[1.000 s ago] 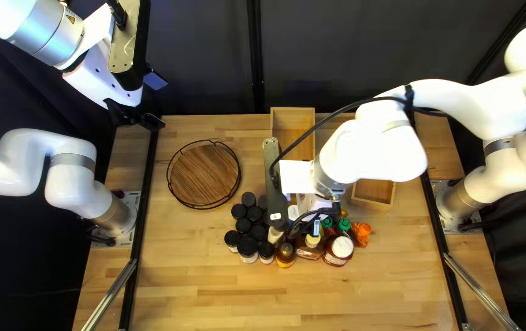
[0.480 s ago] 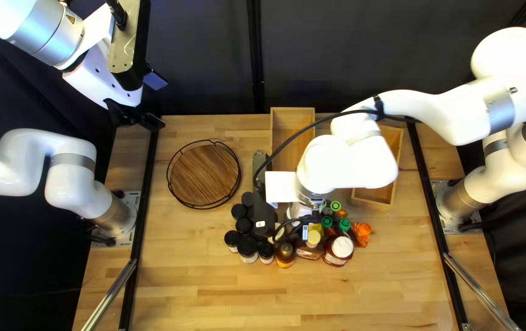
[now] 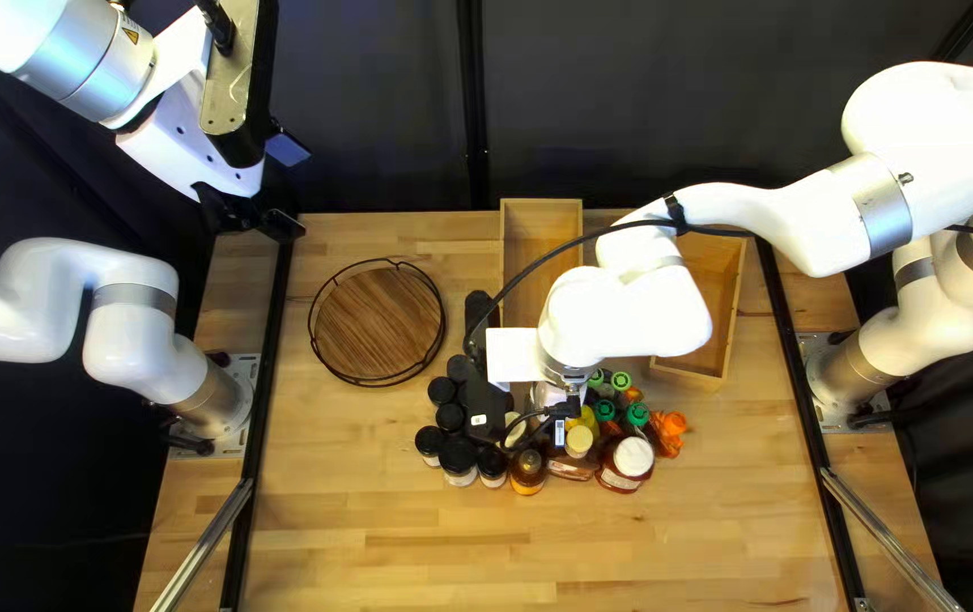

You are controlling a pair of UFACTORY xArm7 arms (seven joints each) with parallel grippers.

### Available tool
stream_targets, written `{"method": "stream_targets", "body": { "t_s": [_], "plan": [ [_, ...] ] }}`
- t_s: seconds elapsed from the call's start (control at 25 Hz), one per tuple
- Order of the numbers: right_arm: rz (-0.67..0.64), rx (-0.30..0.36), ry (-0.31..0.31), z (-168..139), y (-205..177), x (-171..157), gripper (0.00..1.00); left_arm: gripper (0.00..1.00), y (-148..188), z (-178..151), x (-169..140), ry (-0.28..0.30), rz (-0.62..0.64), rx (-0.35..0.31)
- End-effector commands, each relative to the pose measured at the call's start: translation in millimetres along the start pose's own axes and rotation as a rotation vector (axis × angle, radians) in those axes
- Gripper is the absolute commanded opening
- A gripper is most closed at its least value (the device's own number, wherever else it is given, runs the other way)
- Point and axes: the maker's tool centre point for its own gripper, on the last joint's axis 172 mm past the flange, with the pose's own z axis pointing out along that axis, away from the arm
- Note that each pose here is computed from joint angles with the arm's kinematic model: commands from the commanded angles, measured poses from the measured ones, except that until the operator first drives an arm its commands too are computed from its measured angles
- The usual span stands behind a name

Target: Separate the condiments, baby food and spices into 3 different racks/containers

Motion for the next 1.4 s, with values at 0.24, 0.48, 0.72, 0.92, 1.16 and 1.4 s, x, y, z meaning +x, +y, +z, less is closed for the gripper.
{"method": "stream_targets", "body": {
  "t_s": [0.24,0.48,0.72,0.92,1.16,1.4],
  "plan": [
    [-0.007,-0.003,0.012,-5.1,4.8,2.3,0.00,1.00,0.0,0.0,0.0,0.000,0.000,0.000],
    [-0.025,-0.010,0.025,-49.2,9.9,9.3,0.00,1.00,0.0,0.0,0.0,0.000,0.000,0.000],
    [-0.039,-0.045,0.037,-124.9,40.4,13.6,0.00,1.00,0.0,0.0,0.0,0.000,0.000,0.000],
    [-0.028,-0.056,0.051,-168.0,84.7,19.2,0.00,1.00,0.0,0.0,0.0,0.000,0.000,0.000],
    [0.032,-0.066,0.050,-175.7,165.8,17.7,0.00,1.00,0.0,0.0,0.0,0.000,0.000,0.000],
    [0.103,-0.067,0.043,-147.9,237.2,-3.0,0.00,1.00,0.0,0.0,0.0,0.000,0.000,0.000]
  ]
}}
